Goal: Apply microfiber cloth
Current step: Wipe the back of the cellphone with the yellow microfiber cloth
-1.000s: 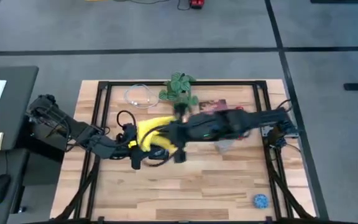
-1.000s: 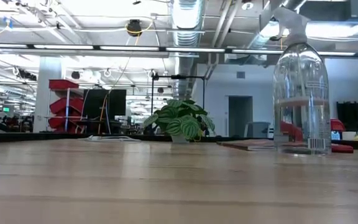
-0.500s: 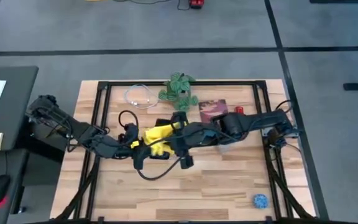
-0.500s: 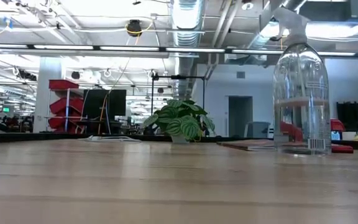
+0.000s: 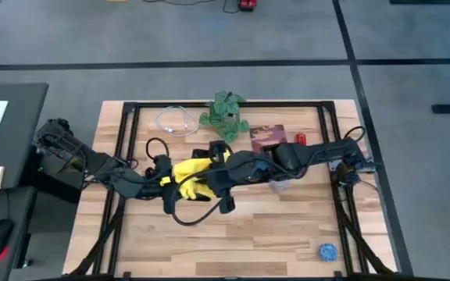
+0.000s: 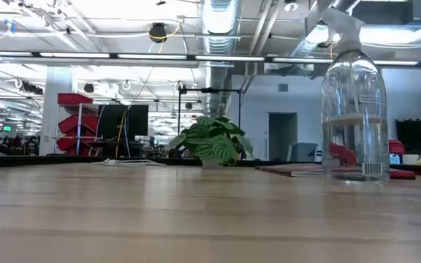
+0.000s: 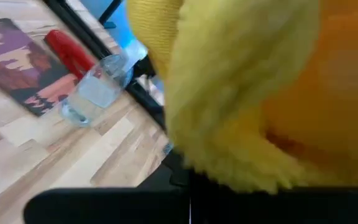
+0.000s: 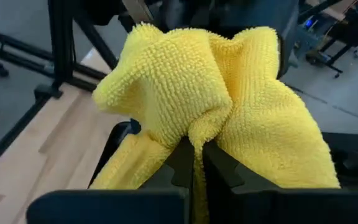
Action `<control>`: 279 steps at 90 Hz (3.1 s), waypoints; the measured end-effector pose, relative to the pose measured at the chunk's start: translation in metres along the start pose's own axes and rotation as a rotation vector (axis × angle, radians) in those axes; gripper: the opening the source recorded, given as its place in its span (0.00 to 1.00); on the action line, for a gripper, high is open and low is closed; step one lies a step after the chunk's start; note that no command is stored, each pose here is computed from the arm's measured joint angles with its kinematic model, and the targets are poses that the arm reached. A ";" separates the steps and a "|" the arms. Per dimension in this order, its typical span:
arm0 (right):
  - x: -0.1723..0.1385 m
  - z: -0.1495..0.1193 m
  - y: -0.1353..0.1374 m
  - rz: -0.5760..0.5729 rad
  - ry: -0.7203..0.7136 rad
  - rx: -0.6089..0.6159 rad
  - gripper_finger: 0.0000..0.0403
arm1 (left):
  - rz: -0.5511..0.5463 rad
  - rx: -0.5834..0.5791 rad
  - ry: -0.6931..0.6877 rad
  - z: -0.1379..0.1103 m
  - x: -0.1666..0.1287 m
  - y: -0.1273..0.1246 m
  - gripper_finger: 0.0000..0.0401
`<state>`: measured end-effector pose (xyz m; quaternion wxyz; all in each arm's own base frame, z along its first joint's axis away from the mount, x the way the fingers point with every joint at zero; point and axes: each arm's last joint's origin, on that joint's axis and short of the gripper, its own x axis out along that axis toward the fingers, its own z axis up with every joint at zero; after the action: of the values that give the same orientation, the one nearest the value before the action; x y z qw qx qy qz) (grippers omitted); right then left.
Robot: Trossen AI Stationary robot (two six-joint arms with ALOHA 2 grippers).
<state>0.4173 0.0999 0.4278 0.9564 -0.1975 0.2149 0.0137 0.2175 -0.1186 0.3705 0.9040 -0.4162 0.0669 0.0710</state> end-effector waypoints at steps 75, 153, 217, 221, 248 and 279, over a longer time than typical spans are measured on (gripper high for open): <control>0.052 -0.102 0.079 0.340 0.409 0.220 0.00 | 0.406 -0.020 0.225 -0.022 -0.023 0.043 0.01; 0.114 -0.176 0.144 0.283 0.456 0.465 0.49 | 0.305 0.059 0.307 -0.035 -0.040 0.032 0.01; 0.015 -0.036 0.055 0.106 -0.402 0.908 0.58 | -0.027 0.329 0.178 -0.022 -0.044 -0.002 0.02; 0.015 -0.034 0.053 0.104 -0.435 0.906 0.56 | -0.027 0.340 0.178 -0.022 -0.044 -0.002 0.02; 0.016 -0.034 0.041 0.092 -0.473 0.911 0.06 | -0.028 0.354 0.179 -0.022 -0.044 -0.002 0.03; 0.000 -0.040 0.032 0.108 -0.315 0.845 0.03 | 0.048 0.384 0.213 -0.025 -0.045 0.007 0.19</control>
<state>0.3977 0.1143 0.3821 0.9720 0.2260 0.0633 0.0045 0.1709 -0.1364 0.3571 0.9526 -0.2399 0.1841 0.0342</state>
